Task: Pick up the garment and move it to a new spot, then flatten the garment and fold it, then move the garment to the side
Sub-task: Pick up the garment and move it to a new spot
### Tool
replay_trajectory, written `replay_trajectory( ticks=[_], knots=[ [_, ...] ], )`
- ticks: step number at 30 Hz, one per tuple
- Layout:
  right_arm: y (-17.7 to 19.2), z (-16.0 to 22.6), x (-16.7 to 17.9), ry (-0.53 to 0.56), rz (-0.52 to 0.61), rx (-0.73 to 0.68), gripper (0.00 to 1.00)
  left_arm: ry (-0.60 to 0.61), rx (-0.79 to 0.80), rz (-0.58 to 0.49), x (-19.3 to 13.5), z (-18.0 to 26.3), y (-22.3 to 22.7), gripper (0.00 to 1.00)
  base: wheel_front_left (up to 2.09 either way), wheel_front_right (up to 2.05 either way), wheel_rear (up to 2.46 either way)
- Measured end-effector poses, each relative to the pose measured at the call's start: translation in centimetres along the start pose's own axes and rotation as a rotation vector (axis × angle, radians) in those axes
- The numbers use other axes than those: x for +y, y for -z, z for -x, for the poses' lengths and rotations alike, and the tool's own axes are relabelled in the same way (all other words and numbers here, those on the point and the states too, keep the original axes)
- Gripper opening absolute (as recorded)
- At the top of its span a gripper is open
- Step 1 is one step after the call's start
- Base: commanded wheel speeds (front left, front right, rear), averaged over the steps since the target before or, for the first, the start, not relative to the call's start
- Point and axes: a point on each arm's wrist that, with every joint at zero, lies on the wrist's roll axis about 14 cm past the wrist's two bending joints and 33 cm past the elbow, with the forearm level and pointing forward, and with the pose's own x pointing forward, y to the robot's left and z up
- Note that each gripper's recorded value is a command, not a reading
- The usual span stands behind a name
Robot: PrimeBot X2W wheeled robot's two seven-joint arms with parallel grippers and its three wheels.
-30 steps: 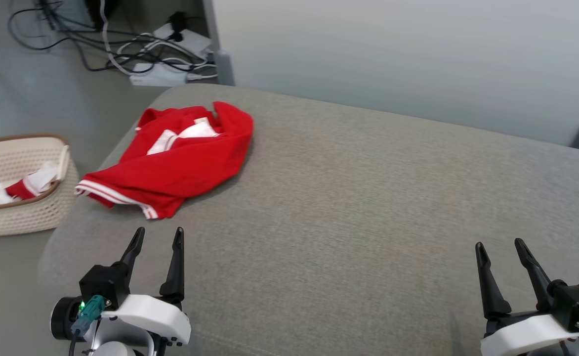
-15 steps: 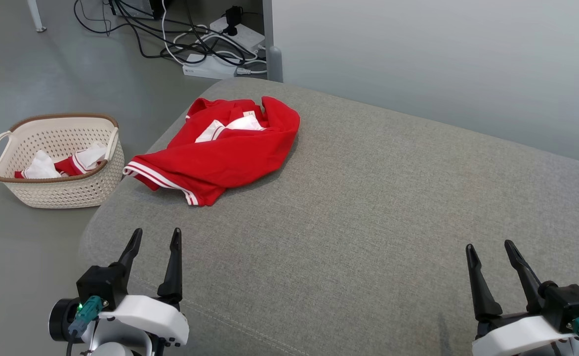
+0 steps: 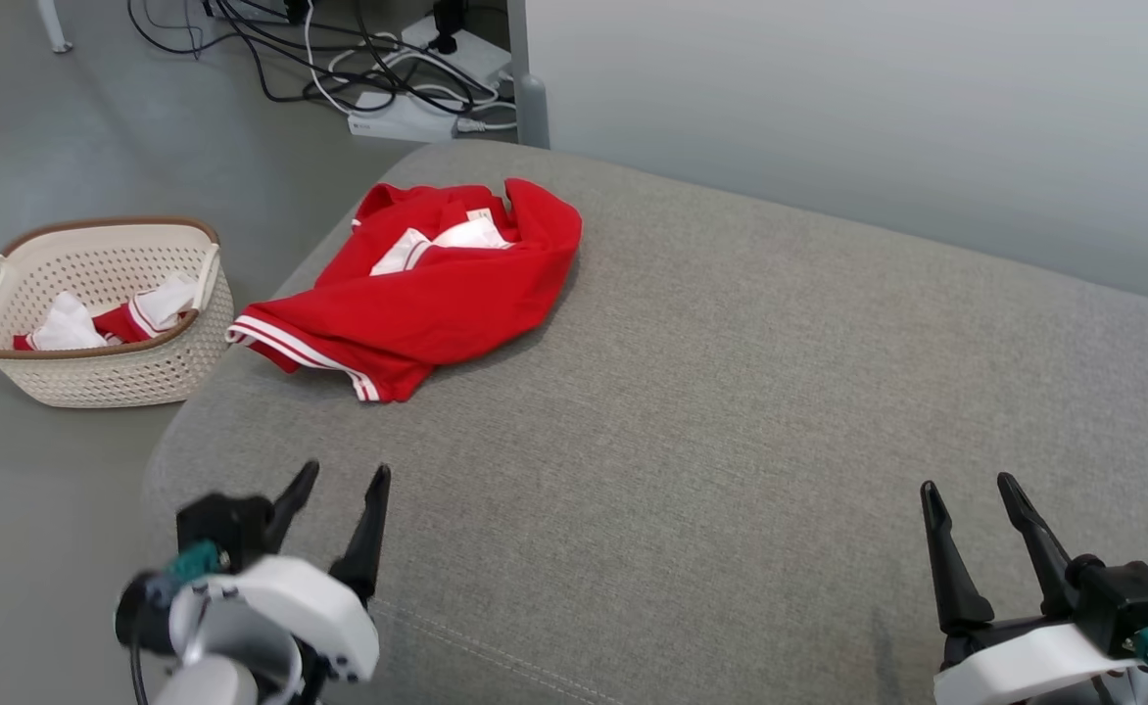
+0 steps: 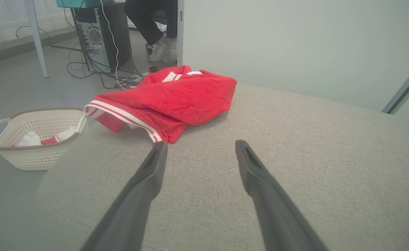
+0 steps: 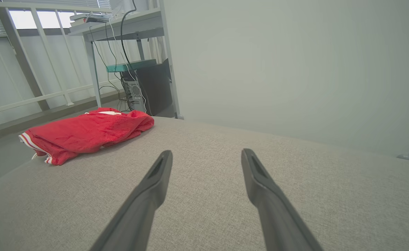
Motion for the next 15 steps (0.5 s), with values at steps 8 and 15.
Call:
replay_trajectory(
  ticks=[8,15],
  knots=[
    [-0.7,-0.7,-2.0,0.043,-0.009,-0.037,1.00,0.157,-0.058,-0.108,-3.2,-8.1,-9.6,1.00,0.00,0.00,0.00],
    [-0.7,-0.8,-4.7,0.106,-0.008,-0.047,1.00,0.165,0.043,-0.082,-4.4,-15.8,-11.8,1.00,0.00,0.00,0.00]
  ],
)
